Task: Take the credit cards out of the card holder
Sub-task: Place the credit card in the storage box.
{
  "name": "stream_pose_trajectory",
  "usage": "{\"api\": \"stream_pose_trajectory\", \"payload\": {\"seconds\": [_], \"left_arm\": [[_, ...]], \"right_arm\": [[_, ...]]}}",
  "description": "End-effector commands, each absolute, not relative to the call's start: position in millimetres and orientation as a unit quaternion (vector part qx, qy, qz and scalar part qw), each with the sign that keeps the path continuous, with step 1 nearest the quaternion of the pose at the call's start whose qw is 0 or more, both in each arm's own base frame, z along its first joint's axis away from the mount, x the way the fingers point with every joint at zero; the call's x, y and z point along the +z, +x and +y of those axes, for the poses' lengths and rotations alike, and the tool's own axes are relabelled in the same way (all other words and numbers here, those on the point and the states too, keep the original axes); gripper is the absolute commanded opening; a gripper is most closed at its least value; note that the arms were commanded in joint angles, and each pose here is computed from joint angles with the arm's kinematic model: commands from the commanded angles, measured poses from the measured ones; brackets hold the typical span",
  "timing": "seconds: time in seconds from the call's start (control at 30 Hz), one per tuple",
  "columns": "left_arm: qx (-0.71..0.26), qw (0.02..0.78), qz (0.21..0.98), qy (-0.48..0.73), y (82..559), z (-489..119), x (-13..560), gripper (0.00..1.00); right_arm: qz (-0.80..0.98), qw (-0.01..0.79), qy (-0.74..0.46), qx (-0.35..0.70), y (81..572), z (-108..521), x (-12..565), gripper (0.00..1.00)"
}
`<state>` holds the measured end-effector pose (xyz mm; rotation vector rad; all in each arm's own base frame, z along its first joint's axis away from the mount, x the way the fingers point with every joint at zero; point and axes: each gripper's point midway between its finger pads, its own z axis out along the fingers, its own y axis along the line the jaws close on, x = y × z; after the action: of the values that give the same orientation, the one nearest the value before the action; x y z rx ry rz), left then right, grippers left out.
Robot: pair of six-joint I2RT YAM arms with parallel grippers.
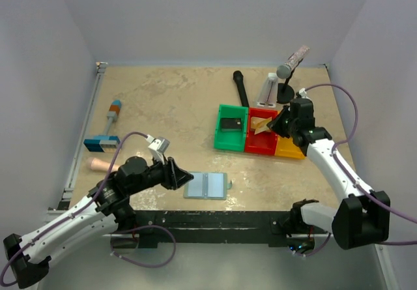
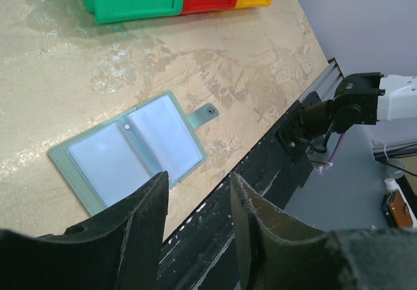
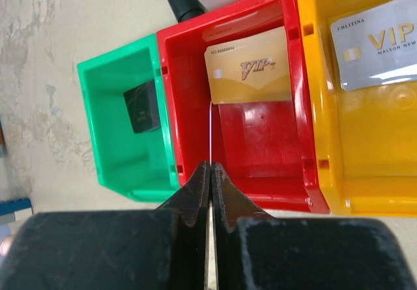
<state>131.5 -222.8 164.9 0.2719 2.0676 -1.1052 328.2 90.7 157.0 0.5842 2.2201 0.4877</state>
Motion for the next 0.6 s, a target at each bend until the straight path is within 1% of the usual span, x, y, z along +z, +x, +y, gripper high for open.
{"api": "stream_pose_trajectory", "payload": {"seconds": [0.0, 0.27, 0.57], "left_arm": [[-0.461, 0.387, 0.791, 0.110, 131, -230, 175, 0.47], [-0.459, 0.380, 0.796, 0.109, 132, -233, 169, 0.47], [-0.458, 0.370, 0.800, 0.117, 134, -240, 164, 0.47]], "right_arm": [[0.842, 0.437, 0.243, 0.204, 363, 88, 184, 0.00], [0.846, 0.428, 0.248, 0.197, 387, 86, 170, 0.00], [0.855, 0.411, 0.250, 0.196, 399, 82, 156, 0.00]]}}
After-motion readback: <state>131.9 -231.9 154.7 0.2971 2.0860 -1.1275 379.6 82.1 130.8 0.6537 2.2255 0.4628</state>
